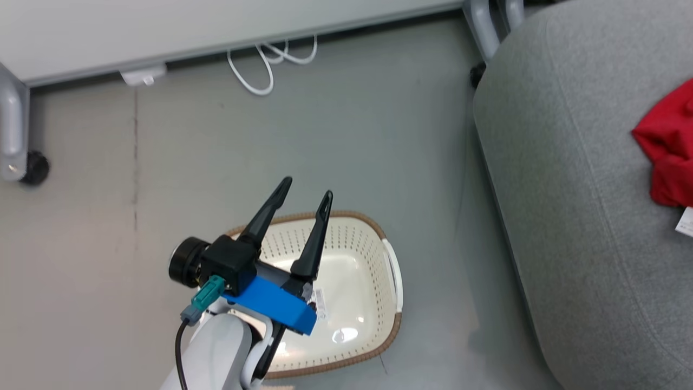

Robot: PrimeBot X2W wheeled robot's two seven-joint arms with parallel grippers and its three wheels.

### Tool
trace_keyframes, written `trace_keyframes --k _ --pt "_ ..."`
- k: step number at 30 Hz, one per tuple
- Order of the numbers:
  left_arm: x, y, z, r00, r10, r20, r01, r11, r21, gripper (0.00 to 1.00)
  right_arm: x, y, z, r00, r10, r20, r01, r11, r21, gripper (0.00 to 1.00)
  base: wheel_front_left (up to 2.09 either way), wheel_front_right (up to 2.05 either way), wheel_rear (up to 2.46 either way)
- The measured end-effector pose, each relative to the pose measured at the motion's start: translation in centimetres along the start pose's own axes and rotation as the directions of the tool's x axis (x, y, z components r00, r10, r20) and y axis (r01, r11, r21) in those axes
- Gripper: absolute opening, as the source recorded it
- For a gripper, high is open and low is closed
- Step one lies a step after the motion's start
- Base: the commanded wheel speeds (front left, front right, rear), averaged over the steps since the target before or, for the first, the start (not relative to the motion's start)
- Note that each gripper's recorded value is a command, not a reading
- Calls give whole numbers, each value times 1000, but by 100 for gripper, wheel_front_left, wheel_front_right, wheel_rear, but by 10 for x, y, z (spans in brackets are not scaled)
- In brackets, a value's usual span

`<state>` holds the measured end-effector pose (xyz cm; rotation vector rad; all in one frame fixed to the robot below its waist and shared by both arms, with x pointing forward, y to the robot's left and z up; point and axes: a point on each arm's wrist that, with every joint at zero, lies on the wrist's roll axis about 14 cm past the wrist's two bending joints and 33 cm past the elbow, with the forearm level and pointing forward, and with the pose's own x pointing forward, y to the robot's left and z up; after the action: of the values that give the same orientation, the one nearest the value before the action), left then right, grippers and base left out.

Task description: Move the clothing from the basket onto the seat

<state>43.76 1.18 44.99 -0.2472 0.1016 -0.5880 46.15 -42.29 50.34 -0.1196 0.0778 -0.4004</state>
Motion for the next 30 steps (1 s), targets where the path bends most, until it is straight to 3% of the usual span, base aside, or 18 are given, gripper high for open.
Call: trace_keyframes --k 8,15,21,30 --pt "-38 -2 27 996 69 53 -71 997 24 100 -43 50 28 986 143 83 -147 988 47 100 0 0 0" --pt "-75 9 40 983 161 93 -165 986 31 100 -82 93 46 958 258 126 -270 959 87 100 0 0 0" --pt "-112 29 49 954 270 132 -276 961 25 100 -119 140 42 922 367 127 -382 916 127 100 0 0 0" --pt "-149 59 49 903 403 147 -407 914 -5 100 -154 190 27 884 457 99 -468 868 168 100 0 0 0"
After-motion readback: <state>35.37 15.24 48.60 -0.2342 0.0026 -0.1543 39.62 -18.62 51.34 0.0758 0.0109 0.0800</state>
